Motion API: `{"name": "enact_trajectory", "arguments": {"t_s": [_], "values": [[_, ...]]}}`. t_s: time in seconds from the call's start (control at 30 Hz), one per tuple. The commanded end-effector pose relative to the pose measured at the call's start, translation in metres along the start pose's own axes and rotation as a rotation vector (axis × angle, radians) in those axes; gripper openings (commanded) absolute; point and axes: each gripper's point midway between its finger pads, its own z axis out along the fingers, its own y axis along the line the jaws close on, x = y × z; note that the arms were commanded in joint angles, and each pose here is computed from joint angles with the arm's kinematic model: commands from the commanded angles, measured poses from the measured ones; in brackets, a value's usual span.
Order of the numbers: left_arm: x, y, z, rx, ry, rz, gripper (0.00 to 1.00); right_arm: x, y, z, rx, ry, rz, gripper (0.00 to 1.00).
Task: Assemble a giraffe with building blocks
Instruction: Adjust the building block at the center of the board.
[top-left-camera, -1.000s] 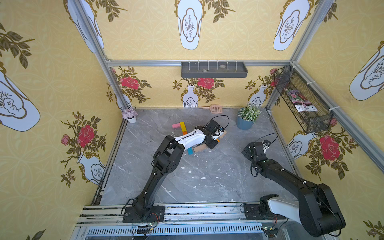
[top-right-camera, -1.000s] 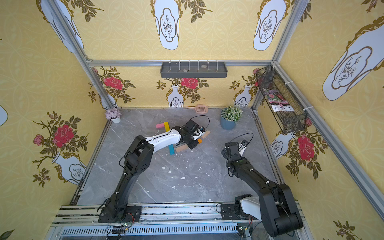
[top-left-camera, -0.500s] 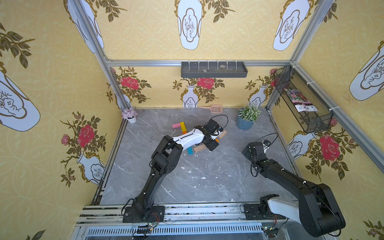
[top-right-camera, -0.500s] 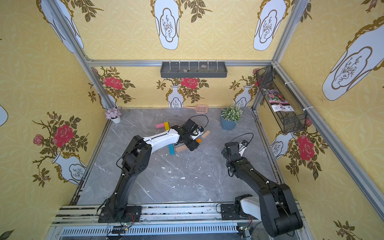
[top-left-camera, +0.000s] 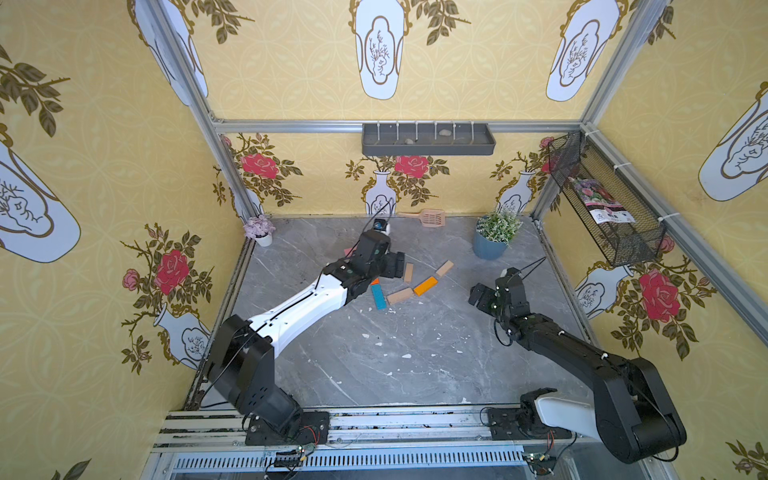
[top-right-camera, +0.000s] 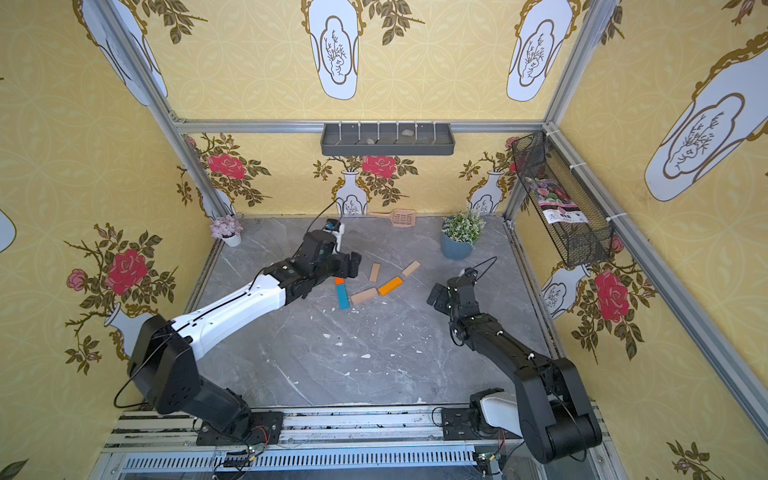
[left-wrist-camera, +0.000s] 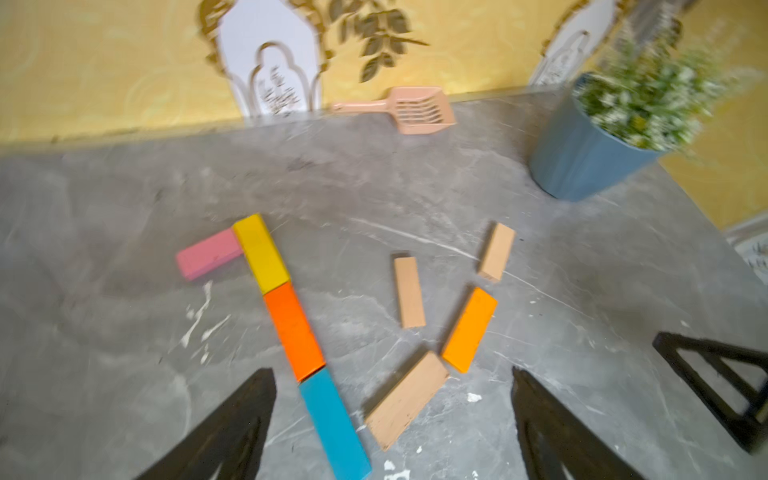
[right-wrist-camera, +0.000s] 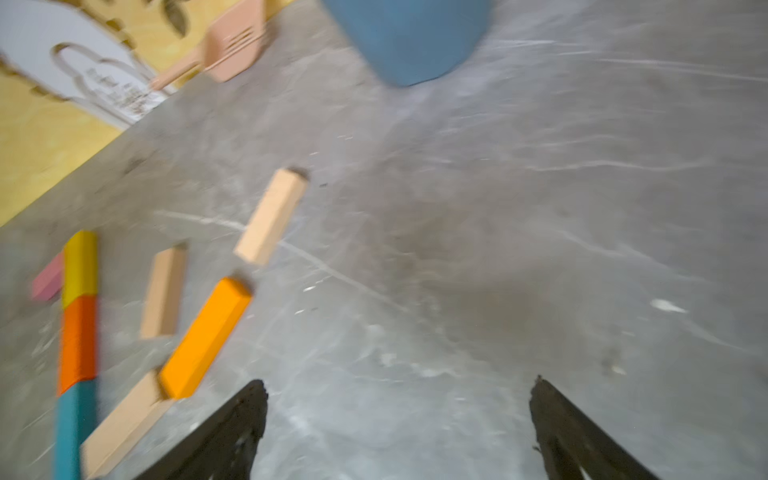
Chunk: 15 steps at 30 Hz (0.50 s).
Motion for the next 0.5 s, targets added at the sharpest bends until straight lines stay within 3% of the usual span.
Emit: {"name": "enact_trajectory", "arguments": {"t_s": [0.0,0.1,0.2,0.27,0.33,0.47], "values": [[0.029,0.056,-0.001,-0.11,-0.057,-0.34,0.9,0.012,0.071,0.002,-0.253,0.117,-0.055,0.98],[0.05,0.08,-0.013,-0.124,-0.154,-0.358,0.9,0.03,0.117,0.01,-0.342,0.206,-0.104,0.99],[0.052,0.101,-0.026,-0.211,-0.219,-0.266,0.97,0.047,0.154,0.019,-0.426,0.298,-0.12,1.0],[0.056,0.117,-0.028,-0.305,-0.217,-0.184,0.99,0.059,0.171,0.025,-0.463,0.35,-0.124,1.0],[0.063,0.13,-0.028,-0.388,-0.188,-0.182,0.99,0.069,0.183,0.029,-0.483,0.385,-0.134,1.0],[0.059,0.103,-0.017,-0.254,-0.106,-0.186,0.99,0.083,0.189,0.036,-0.501,0.42,-0.136,1.0]]}}
